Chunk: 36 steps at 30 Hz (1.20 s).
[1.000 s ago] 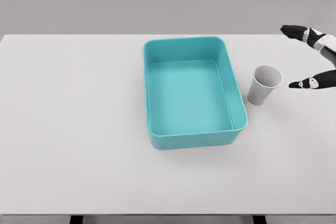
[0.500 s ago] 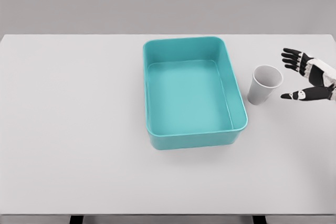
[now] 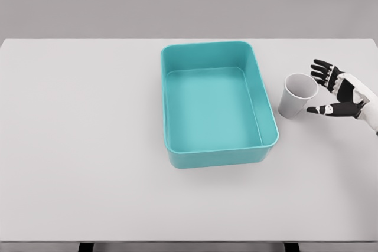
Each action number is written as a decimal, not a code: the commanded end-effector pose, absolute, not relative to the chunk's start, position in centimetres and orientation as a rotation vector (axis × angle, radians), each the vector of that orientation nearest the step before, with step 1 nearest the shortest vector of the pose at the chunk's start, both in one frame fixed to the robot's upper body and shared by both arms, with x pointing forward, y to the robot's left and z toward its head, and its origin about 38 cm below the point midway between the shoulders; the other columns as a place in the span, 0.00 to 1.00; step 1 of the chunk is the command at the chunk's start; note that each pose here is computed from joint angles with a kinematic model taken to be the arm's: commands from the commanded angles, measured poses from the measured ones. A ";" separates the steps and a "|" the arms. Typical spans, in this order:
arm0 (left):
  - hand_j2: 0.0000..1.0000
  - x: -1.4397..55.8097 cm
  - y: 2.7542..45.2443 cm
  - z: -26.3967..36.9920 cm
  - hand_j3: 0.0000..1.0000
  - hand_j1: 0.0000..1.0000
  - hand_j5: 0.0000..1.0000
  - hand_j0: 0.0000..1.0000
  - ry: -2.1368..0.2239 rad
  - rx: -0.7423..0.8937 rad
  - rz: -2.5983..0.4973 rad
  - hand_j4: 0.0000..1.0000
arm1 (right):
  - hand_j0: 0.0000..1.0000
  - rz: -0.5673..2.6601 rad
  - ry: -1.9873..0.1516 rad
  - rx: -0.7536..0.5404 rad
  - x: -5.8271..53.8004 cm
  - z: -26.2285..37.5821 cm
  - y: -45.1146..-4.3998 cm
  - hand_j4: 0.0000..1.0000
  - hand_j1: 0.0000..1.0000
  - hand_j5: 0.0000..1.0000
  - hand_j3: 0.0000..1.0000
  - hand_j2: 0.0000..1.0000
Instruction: Put the paper cup into the basket with your right arm
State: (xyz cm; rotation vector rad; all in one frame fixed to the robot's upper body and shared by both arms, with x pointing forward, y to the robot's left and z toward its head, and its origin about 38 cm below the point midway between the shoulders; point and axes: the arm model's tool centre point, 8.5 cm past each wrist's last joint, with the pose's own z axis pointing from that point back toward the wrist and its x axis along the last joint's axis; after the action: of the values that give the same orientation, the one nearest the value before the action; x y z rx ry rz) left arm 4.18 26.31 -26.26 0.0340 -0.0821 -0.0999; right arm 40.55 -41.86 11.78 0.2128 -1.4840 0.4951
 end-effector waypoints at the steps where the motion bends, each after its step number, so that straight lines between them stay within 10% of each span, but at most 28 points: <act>1: 1.00 4.2 26.3 -26.3 1.00 1.00 1.00 1.00 -0.082 0.034 -0.099 1.00 | 1.00 0.474 -1.498 0.222 40.6 11.8 -41.8 1.00 1.00 1.00 1.00 1.00; 36: 1.00 4.2 26.3 -26.3 1.00 1.00 1.00 1.00 -0.082 0.034 -0.099 1.00 | 1.00 0.476 -1.488 0.281 40.1 10.1 -39.3 1.00 1.00 1.00 1.00 1.00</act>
State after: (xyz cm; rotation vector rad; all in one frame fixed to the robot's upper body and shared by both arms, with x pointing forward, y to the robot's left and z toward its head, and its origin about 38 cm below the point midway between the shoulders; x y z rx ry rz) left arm 4.18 26.31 -26.26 0.0341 -0.0821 -0.1002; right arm 40.09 -39.34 10.13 0.2768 -1.4875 0.4778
